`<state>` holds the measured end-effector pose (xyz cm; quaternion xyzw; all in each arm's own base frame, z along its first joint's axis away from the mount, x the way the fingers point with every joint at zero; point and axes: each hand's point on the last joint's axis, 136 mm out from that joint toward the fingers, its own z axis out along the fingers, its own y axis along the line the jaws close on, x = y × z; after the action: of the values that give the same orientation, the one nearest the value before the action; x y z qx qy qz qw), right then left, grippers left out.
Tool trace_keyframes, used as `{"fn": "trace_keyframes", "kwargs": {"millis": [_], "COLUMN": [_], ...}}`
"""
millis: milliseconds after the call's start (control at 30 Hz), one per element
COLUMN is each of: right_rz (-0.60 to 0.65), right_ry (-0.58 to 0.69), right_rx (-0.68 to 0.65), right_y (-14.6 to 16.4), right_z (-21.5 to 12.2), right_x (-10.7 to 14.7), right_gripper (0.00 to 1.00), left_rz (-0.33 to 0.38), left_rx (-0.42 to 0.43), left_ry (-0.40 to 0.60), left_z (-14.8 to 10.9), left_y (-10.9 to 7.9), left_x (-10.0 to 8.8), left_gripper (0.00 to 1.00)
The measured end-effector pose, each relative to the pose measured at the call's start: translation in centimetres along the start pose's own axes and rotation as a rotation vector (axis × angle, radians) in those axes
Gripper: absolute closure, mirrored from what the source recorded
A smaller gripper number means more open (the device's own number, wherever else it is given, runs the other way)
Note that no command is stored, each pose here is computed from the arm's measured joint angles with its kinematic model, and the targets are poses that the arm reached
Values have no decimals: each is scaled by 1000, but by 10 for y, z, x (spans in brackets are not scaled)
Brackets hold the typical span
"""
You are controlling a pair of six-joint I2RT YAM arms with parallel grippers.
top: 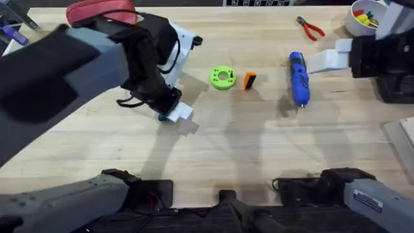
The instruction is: Pick up the gripper from the table and insert it into the empty holder that is missing its gripper. Then pick up a screw, insert it into the mounting hole, and use the screwdriver to tighten it. Finally, clean up the table by picking up the vegetable and placing it into the bucket.
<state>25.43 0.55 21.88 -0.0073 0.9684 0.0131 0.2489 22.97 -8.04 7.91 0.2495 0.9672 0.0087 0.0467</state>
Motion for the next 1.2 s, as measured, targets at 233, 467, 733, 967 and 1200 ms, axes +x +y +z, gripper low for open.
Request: {"fn": "trace_keyframes", "kwargs": {"millis": [233, 467, 733, 967, 1200], "right_rz": [0, 0, 0, 0, 0], "right_ry": [0, 0, 1, 0, 0], "right_rx": [0, 0, 0, 0, 0], "right_y": [0, 0, 0, 0, 0], "right_z": [0, 0, 0, 0, 0], "right_x": [0, 0, 0, 0, 0], "right_gripper": [8, 8, 8, 8, 9], "left_rz": [15, -8, -3, 1, 1], "left_rx": [12, 32, 34, 33, 32], "left_ry": [76, 141, 119, 113, 111], "left_z": [28, 48, 49, 49, 49], "left_y": [0, 4, 5, 5, 5], "left_x": [-3, 1, -5, -6, -7], "left_gripper": [15, 96, 845, 986, 987]}}
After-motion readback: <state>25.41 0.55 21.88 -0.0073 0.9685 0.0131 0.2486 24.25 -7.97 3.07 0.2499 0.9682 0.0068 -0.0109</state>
